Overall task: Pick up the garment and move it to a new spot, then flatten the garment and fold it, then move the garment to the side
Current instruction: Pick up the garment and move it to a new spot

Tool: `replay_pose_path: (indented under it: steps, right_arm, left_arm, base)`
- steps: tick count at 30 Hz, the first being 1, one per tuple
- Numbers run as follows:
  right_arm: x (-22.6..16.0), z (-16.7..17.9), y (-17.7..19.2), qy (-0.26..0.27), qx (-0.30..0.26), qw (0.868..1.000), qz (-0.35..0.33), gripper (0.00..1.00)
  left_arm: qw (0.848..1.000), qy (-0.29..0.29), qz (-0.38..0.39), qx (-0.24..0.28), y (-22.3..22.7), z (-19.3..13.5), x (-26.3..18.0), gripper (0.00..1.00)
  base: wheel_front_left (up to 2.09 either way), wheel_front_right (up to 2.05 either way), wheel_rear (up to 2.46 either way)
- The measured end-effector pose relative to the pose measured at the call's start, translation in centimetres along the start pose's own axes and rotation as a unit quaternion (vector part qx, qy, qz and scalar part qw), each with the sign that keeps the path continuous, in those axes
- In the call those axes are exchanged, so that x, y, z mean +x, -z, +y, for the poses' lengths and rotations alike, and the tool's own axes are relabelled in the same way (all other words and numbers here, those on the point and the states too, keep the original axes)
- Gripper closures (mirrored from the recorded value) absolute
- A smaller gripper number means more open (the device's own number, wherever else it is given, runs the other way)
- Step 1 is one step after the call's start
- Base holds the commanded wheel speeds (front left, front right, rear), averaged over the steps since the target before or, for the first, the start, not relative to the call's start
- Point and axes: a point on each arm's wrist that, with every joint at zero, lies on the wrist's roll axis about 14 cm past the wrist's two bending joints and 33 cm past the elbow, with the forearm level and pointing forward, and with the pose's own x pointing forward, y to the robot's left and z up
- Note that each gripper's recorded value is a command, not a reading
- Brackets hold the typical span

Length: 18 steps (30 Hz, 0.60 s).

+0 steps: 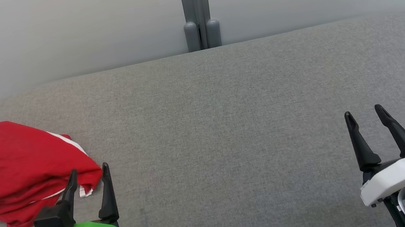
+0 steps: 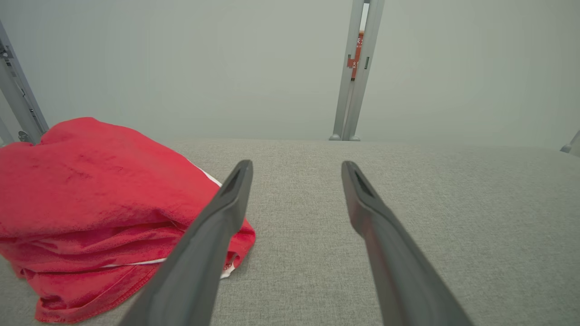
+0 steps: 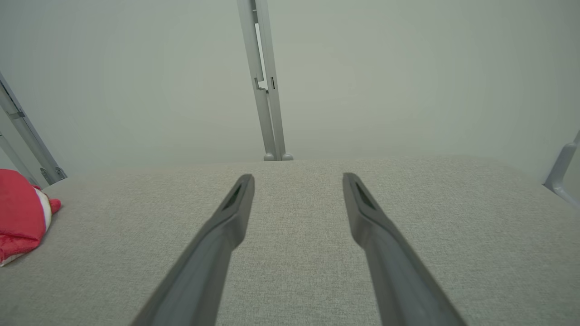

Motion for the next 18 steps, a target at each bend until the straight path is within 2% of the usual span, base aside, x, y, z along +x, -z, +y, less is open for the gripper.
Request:
replay_pose_path:
  steps: [9,18]
  right_arm:
    - [1.1,1.6,0.1,-0.024,0.009,1.0,-0.003,0.0]
    - [3.2,6.5,-0.2,-0.095,0.022,0.995,-0.008,0.0]
  left_arm:
    - [0.999,-0.034,-0.011,0.0,-0.8,2.0,-0.7,0.0]
    - [0.993,-0.111,-0.032,0.01,-2.4,6.9,-3.2,0.0]
  base:
    - [0.0,0.0,0.0]
    - [0.0,0.0,0.0]
